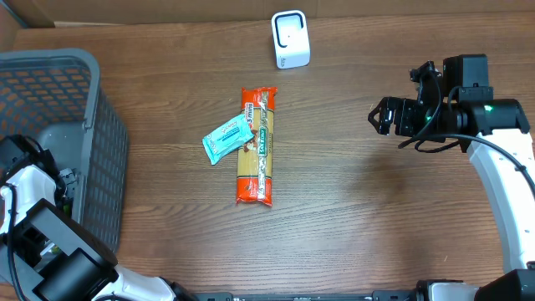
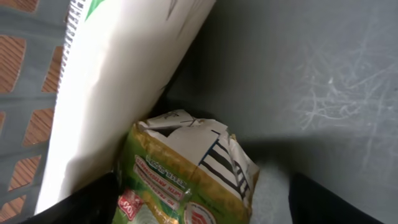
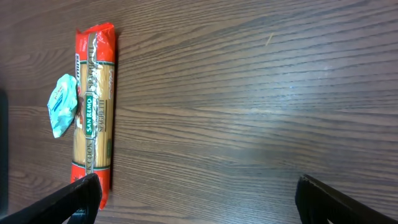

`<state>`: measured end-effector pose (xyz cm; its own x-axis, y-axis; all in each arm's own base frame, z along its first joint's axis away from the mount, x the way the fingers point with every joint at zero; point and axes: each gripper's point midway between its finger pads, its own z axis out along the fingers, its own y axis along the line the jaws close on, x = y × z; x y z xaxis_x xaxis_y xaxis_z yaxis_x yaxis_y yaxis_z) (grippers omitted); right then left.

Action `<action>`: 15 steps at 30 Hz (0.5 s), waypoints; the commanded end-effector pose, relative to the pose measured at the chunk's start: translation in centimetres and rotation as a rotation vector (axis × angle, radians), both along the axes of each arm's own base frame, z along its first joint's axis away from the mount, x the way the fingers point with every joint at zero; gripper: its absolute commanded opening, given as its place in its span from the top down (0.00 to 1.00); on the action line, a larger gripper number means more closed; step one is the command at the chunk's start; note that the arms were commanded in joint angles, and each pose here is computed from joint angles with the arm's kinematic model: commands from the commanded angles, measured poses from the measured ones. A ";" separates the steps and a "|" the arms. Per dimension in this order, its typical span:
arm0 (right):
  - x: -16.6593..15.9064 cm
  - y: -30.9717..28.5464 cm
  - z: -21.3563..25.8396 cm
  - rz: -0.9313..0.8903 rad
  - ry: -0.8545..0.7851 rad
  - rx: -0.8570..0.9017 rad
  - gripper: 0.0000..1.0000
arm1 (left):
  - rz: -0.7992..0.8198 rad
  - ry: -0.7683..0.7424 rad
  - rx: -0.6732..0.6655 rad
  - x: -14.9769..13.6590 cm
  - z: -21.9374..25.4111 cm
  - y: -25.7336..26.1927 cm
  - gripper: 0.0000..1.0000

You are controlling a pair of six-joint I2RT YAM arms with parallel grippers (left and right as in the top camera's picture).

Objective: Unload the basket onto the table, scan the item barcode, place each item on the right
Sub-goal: 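Reach into the basket and grasp the green juice carton with the left gripper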

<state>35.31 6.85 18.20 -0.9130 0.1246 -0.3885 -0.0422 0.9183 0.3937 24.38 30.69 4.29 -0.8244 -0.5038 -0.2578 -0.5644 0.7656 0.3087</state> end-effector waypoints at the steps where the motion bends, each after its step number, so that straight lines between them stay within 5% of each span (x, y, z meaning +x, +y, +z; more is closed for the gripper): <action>1: 0.5 0.2 1.0 0.002 -0.031 0.003 0.00 | 0.030 0.060 -0.058 -2.0 -2.7 -0.4 0.30; 6: 0.4 0.2 1.0 0.002 -0.027 0.003 0.00 | 0.008 0.033 -0.141 -1.5 -3.5 -1.9 0.53; 9: 0.5 0.2 1.0 0.002 -0.029 0.003 0.00 | 0.000 0.019 -0.167 -1.3 -3.6 -2.4 0.90; 10: 0.5 0.2 1.1 0.002 -0.031 0.003 0.00 | -0.006 0.020 -0.173 -1.2 -3.6 -2.6 0.95; 15: 0.5 0.2 1.1 0.002 -0.032 0.003 0.00 | -0.058 -0.017 -0.175 0.8 -2.4 -3.6 0.96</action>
<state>35.30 6.85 18.20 -0.9132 0.1250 -0.3880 -0.0417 0.9182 0.3939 23.85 30.96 4.48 -0.8228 -0.5132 -0.2443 -0.5676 0.7642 0.3063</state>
